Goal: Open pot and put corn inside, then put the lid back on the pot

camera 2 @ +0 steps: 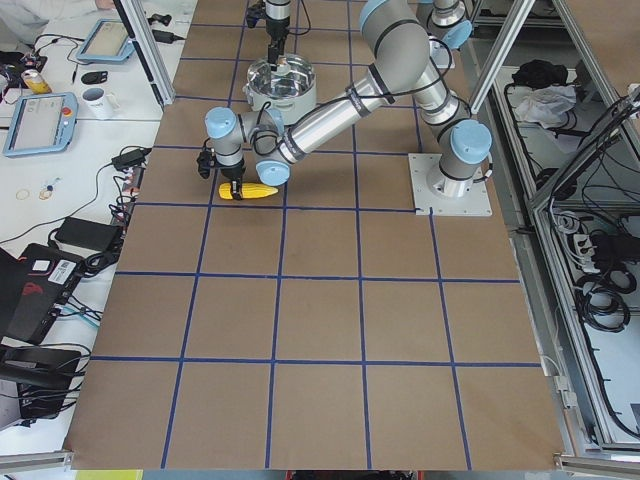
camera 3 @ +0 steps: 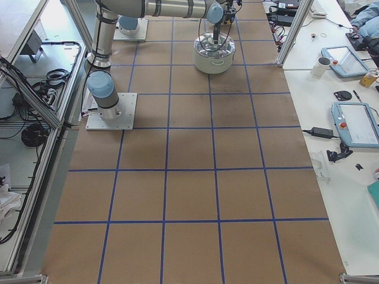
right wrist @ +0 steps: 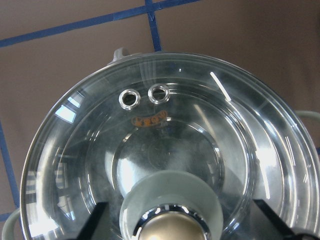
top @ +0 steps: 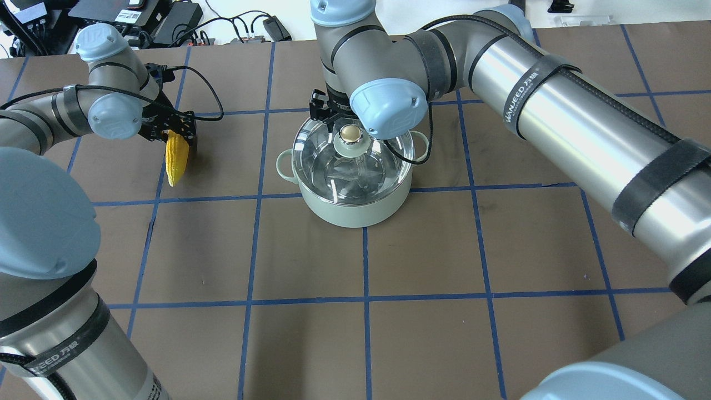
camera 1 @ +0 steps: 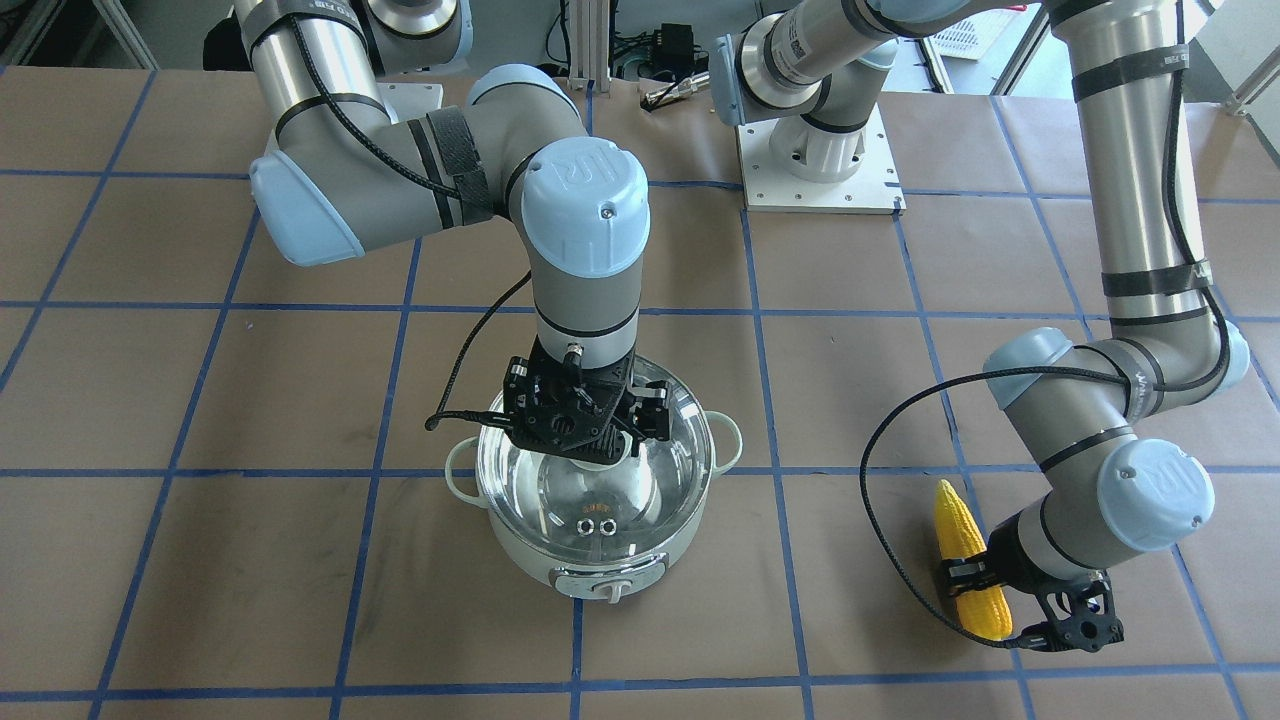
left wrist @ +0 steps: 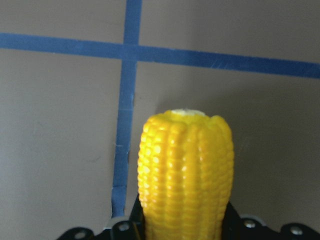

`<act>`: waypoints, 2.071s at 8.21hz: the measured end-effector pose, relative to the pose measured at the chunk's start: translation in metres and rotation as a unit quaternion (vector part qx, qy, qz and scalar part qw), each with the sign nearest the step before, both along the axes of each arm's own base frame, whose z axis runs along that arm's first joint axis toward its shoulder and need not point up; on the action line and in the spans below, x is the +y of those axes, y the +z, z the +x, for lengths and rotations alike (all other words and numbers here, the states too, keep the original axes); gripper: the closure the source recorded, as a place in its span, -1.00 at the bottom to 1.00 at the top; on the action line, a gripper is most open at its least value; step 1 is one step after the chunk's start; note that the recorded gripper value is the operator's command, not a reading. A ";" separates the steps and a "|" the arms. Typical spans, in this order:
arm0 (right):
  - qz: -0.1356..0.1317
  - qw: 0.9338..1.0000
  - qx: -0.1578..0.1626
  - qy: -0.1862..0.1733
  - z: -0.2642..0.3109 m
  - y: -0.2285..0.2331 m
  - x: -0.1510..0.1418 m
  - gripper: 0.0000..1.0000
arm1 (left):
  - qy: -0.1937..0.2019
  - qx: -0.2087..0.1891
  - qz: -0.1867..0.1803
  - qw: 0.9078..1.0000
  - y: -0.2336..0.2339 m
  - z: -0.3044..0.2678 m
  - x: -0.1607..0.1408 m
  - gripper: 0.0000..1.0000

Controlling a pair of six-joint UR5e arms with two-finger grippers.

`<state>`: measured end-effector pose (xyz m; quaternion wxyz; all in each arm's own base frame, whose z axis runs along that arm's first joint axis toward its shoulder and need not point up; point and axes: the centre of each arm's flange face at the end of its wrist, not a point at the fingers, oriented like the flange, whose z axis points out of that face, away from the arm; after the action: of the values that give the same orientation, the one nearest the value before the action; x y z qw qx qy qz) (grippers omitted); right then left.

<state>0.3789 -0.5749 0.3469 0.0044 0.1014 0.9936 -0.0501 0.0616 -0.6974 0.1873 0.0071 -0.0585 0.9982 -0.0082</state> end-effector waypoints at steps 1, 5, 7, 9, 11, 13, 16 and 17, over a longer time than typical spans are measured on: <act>0.002 1.000 -0.001 -0.001 0.000 -0.002 0.000 -0.97 | 0.002 -0.001 0.004 1.000 0.008 0.000 0.002 1.00; 0.011 1.000 0.002 0.011 -0.001 -0.012 0.003 -0.28 | 0.003 -0.006 -0.006 1.000 0.073 -0.004 0.016 1.00; 0.010 1.000 0.003 0.022 -0.001 -0.010 0.003 -0.22 | 0.004 -0.008 -0.012 1.000 0.087 -0.005 0.019 1.00; 0.007 1.000 0.001 0.026 0.000 -0.007 0.003 -0.19 | 0.001 -0.008 -0.014 1.000 0.089 -0.008 0.018 1.00; 0.001 1.000 -0.002 0.027 0.000 -0.005 0.001 -0.01 | -0.002 -0.007 -0.013 1.000 0.087 -0.013 0.017 1.00; -0.002 1.000 -0.004 0.026 0.001 -0.004 0.001 -0.56 | 0.003 -0.005 -0.013 1.000 0.086 -0.019 0.016 1.00; -0.002 1.000 -0.005 0.024 0.001 -0.004 0.001 -0.71 | 0.002 -0.006 -0.016 1.000 0.090 -0.042 0.016 1.00; -0.002 1.000 -0.005 0.025 0.001 -0.004 0.001 -0.29 | 0.000 -0.007 -0.017 1.000 0.091 -0.047 0.016 1.00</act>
<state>0.3798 -0.5738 0.3428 0.0109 0.0769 0.9957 -0.0514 0.0146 -0.6815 0.2786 0.0130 -0.0589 0.9978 -0.0257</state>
